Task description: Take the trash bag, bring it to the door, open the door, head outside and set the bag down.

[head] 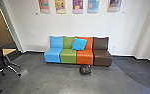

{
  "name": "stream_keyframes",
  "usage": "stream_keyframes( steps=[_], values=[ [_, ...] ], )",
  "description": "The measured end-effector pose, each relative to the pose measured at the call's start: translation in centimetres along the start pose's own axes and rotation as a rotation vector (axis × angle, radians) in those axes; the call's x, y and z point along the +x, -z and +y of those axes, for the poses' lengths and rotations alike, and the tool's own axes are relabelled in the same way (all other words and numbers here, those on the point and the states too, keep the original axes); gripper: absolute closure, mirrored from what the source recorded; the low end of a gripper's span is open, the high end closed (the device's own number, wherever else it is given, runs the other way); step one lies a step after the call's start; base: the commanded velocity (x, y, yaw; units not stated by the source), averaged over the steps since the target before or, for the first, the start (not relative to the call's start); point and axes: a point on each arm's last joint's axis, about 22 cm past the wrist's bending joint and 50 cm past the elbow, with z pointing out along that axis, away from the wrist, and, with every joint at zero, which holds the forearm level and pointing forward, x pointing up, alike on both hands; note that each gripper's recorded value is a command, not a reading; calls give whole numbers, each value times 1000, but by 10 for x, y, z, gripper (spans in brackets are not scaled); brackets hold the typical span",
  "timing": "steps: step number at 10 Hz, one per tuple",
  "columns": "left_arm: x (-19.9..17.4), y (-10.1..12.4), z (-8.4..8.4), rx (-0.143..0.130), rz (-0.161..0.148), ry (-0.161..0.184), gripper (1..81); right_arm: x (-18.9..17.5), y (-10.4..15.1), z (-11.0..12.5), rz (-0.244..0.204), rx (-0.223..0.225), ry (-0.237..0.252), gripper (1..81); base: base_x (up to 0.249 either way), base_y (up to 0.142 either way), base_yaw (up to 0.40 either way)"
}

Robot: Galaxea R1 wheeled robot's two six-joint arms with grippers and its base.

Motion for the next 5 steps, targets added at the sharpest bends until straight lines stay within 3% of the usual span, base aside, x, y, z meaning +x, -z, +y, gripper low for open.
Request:
stream_keyframes(
  steps=[4,5],
  values=[
    [3,0,0,0,4,-1,10,1,0,0,3,1,1,10,128,0,0],
    [1,0,0,0,4,-1,10,0,0,0,2,0,2,10,129,-63,0]
  ],
)
